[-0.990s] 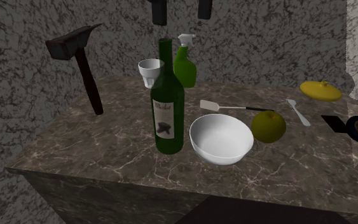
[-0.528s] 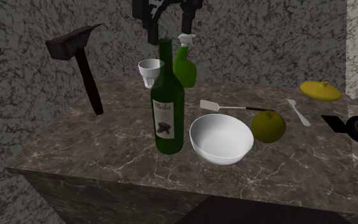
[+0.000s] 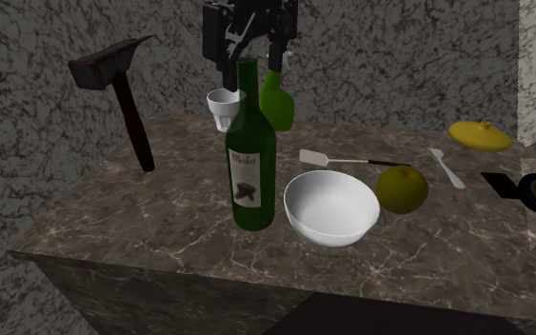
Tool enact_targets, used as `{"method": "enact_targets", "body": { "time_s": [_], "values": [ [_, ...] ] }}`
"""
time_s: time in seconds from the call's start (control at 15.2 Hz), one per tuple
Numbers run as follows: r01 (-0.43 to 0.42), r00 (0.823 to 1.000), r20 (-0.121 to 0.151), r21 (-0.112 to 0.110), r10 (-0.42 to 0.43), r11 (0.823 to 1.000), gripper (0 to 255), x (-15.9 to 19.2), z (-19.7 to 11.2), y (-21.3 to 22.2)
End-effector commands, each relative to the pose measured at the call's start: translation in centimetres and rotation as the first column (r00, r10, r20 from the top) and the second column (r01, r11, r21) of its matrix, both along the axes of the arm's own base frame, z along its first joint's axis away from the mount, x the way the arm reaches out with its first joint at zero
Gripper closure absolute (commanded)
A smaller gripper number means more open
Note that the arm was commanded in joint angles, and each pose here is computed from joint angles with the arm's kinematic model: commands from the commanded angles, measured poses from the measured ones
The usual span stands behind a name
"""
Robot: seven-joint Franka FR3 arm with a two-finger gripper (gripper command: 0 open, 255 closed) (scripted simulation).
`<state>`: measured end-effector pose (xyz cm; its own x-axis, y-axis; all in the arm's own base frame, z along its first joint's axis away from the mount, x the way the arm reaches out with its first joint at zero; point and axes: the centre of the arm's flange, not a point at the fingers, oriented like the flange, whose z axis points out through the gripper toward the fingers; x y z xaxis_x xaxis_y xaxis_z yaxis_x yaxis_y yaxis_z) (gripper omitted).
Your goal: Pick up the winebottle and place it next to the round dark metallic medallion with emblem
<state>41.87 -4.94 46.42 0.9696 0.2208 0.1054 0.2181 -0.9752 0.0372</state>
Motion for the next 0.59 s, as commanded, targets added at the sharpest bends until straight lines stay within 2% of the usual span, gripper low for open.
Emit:
{"method": "enact_targets", "body": {
  "time_s": [0.0, 0.46, 0.53],
  "values": [
    [0.000, 1.000, 0.001, 0.000, 0.000, 1.000, 0, 0.14, -0.68, 0.10],
    [0.000, 1.000, 0.001, 0.000, 0.000, 1.000, 0, 0.14, -0.67, 0.10],
    [0.000, 1.000, 0.001, 0.000, 0.000, 1.000, 255, 0.14, -0.67, 0.10]
  ]
}}
